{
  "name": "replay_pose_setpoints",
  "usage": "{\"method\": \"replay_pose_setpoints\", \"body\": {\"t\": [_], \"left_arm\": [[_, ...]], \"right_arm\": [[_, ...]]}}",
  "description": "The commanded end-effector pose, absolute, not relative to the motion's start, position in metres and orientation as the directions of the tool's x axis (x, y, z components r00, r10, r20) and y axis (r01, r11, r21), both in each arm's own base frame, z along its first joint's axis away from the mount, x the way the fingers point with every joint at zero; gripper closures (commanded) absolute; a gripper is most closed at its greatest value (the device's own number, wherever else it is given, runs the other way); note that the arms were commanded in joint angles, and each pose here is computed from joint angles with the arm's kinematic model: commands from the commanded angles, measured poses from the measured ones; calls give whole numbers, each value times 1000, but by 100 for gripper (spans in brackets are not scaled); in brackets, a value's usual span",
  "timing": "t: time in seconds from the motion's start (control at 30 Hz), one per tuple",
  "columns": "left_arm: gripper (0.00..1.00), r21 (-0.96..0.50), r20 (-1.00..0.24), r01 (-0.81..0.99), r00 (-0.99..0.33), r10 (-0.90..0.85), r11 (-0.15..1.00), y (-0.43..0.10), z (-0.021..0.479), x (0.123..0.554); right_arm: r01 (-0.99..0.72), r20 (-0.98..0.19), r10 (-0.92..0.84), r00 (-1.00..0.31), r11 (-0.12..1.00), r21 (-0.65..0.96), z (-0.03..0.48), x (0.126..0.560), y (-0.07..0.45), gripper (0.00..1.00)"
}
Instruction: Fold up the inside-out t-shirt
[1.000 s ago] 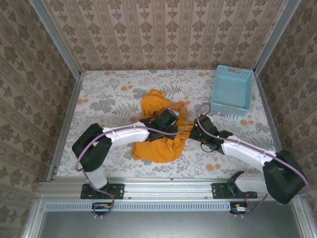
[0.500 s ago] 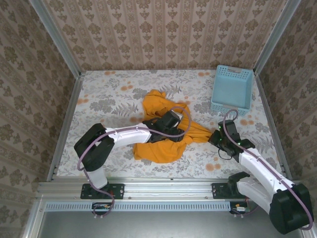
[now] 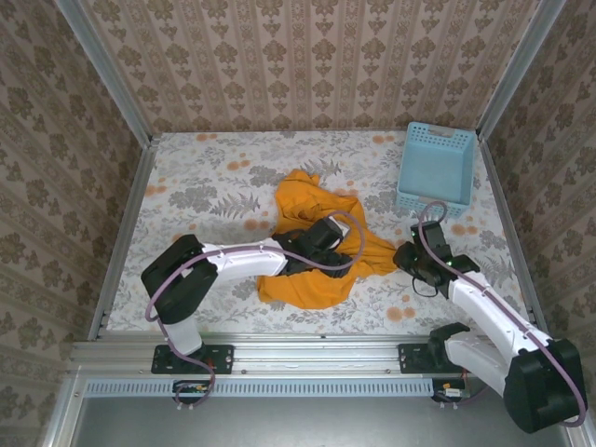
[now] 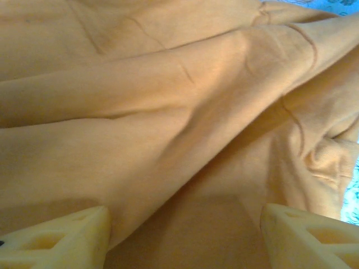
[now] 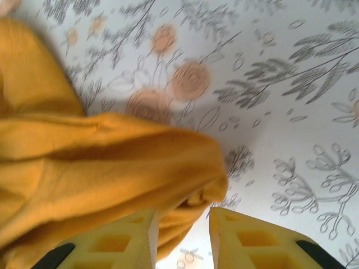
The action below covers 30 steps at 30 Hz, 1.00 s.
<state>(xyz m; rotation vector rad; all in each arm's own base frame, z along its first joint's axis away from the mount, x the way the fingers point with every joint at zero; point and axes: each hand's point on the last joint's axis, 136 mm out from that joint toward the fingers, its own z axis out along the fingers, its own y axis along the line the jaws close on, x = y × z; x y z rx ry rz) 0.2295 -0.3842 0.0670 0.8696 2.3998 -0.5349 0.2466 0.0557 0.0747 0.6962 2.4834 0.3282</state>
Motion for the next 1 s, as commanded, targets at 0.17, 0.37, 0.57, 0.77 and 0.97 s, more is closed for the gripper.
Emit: {"method": "replay_pose_setpoints", "body": {"t": [0.17, 0.37, 0.57, 0.77, 0.97], "left_arm": [[27, -189, -619, 657, -657, 430, 730, -378, 80, 240], [26, -189, -615, 654, -660, 431, 732, -378, 79, 240], [26, -182, -610, 652, -662, 436, 736, -376, 77, 239], [25, -173, -610, 645, -664, 434, 744, -373, 75, 241], [25, -165, -600, 626, -677, 426, 762, -367, 72, 245]], "right_arm": [[372, -407, 493, -769, 863, 343, 64, 235, 89, 67], [351, -407, 475, -780, 871, 344, 61, 256, 105, 67], [334, -427, 452, -783, 885, 324, 65, 275, 112, 64], [341, -407, 444, -799, 890, 301, 52, 280, 115, 59], [359, -395, 440, -806, 895, 265, 41, 274, 110, 63]]}}
